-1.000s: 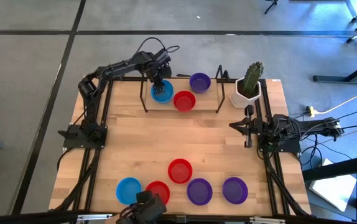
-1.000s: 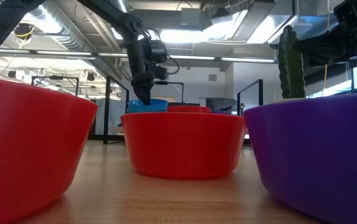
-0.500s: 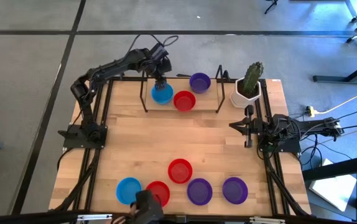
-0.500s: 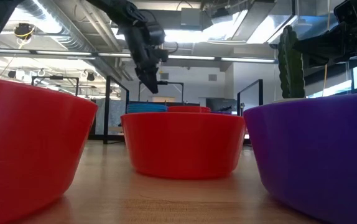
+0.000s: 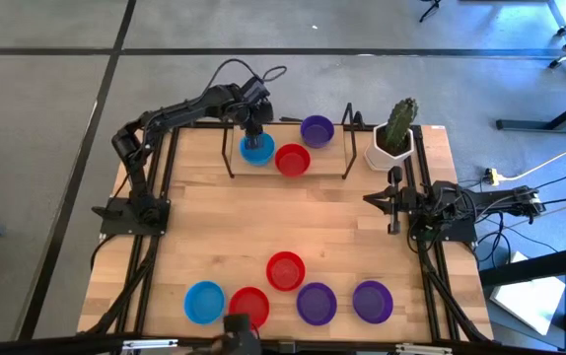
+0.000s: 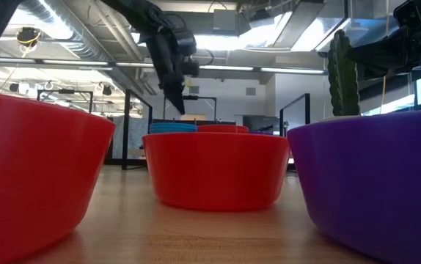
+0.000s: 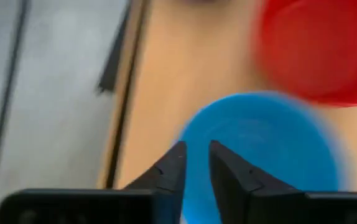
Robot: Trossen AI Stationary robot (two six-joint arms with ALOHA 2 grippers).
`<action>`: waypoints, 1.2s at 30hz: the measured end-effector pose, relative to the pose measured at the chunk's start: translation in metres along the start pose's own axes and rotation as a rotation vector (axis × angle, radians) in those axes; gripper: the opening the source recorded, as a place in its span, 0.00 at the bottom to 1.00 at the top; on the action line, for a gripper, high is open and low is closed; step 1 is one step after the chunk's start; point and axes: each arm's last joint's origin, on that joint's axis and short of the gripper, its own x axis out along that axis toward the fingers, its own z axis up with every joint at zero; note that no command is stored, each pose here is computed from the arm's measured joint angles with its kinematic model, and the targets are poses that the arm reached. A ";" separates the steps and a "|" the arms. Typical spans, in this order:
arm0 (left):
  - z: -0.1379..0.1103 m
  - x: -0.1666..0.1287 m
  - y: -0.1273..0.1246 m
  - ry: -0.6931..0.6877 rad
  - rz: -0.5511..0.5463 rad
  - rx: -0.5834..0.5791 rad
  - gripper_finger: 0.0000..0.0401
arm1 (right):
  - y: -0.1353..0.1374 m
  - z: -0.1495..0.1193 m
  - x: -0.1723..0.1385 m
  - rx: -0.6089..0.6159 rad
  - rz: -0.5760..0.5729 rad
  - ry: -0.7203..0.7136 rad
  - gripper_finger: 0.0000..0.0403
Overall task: Pick & Place Mini bowls
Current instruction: Stack the red bowl on the red bowl on the shelf
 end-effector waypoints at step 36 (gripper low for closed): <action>-0.216 -0.085 -0.199 -1.335 -0.249 0.262 0.00 | 0.000 0.002 0.000 0.000 -0.010 -0.015 0.06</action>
